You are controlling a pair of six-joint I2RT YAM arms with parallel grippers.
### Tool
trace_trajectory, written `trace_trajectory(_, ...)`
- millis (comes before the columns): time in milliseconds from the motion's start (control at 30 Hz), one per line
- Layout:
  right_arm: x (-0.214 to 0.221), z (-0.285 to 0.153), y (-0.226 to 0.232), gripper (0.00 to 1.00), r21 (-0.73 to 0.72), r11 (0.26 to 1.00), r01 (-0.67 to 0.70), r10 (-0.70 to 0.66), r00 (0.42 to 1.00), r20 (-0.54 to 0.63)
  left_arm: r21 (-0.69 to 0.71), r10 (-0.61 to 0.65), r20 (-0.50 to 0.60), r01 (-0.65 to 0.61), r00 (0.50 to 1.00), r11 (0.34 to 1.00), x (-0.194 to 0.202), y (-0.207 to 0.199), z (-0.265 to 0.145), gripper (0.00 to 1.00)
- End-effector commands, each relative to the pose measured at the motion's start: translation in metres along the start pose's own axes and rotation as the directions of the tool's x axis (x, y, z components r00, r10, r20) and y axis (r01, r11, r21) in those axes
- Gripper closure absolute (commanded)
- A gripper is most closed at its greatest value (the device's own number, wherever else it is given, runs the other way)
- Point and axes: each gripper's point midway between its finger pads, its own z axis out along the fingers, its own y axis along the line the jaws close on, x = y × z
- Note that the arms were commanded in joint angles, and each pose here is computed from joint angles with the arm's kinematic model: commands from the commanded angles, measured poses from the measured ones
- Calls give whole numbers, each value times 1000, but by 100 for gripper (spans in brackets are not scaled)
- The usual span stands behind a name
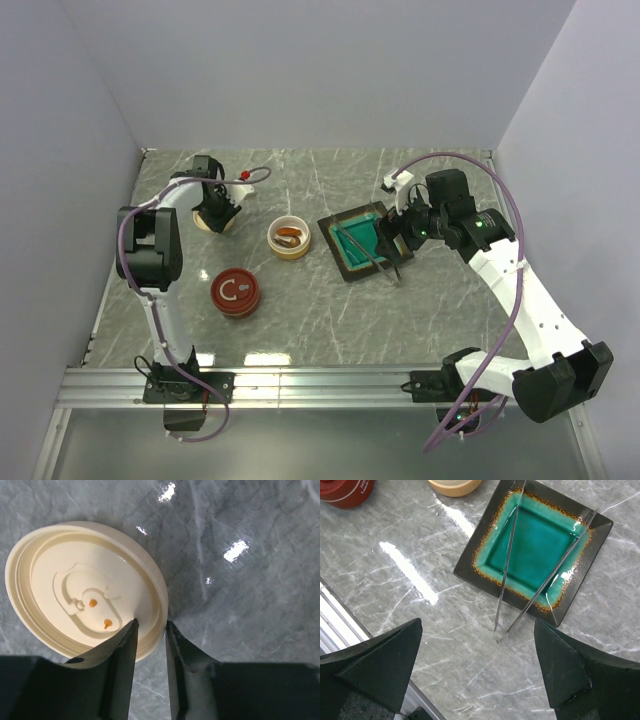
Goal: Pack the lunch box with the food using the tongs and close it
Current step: Pick up the lid of the lunch box with the left arm
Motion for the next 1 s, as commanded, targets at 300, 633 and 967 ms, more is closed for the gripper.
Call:
trace_trajectory(300,-15,-6,-2,0,12,1000,-4,4,999,52,58,-1,27,0,1000,998,7,-30,-5,93)
trace_trajectory(633,-16,-19,0,0,24,1000,12,-15,992,126,154,-181,80,167,980,974,-16,-44,-39,100)
trace_trajectory(967,-69,-17,7,0,-58,994,-97,110,945,307,398,-330,637,69,696,915,-161,-78,-288,100)
